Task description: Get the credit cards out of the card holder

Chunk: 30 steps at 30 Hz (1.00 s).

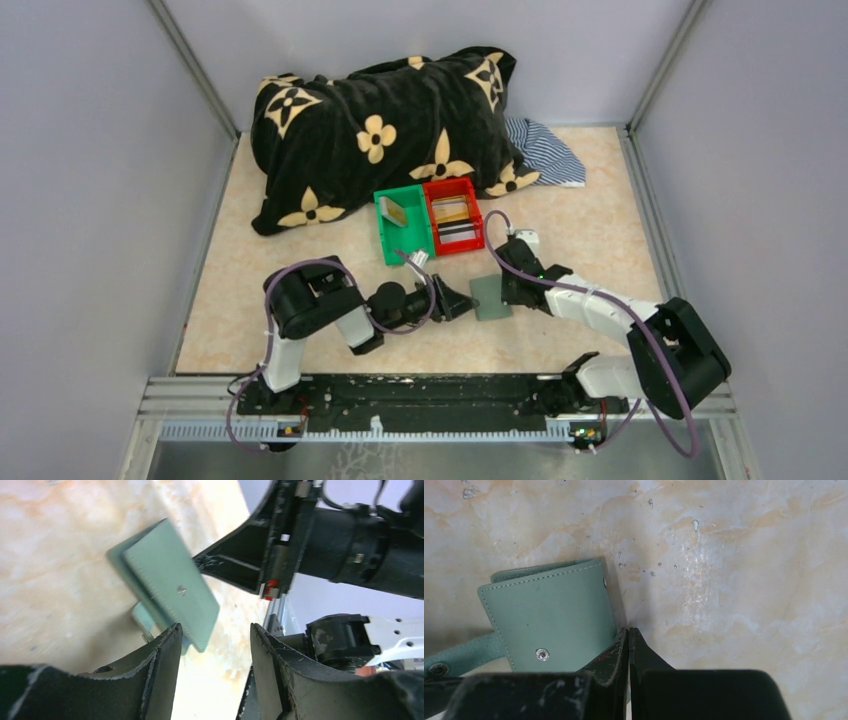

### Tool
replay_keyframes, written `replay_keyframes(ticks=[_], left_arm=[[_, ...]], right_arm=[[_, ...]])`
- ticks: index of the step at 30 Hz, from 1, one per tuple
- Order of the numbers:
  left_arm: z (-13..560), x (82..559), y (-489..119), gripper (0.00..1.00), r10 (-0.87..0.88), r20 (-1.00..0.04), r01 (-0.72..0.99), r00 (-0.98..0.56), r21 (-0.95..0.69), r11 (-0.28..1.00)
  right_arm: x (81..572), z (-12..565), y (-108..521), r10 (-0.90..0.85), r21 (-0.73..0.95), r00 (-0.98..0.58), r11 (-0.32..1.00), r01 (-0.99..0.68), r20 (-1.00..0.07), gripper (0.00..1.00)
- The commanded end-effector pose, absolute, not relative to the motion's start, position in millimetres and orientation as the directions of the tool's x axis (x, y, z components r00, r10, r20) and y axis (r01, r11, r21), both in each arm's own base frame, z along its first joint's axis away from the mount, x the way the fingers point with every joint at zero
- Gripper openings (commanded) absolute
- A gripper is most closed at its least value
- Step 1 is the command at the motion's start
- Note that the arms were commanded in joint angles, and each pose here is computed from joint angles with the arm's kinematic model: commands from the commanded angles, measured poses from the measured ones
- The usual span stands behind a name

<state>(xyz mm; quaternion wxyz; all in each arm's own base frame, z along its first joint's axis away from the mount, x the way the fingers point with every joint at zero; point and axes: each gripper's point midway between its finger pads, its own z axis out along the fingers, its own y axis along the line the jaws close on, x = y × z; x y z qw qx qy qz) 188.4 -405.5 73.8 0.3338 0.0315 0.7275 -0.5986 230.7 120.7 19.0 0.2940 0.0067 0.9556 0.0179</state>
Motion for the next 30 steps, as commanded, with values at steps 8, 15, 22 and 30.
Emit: replay_keyframes(ticks=[8,15,22,30], left_arm=[[36,195,-391,0.58,-0.373,-0.487,0.341,-0.789,-0.854,0.394],[41,199,-410,0.58,-0.351,-0.485,0.362,-0.801,-0.859,0.362],[35,200,-416,0.58,-0.339,-0.479,0.355,-0.81,-0.86,0.366],[46,199,-422,0.58,-0.34,-0.473,0.37,-0.813,-0.87,0.326]], right_arm=[[236,31,134,0.037,0.099,-0.809,0.995,-0.027,-0.587,0.0],[233,27,137,0.018,0.099,-0.812,0.994,-0.049,-0.583,0.0],[230,25,141,0.009,0.103,-0.814,0.993,-0.062,-0.581,0.0],[229,21,143,-0.005,0.098,-0.817,0.992,-0.075,-0.576,0.0]])
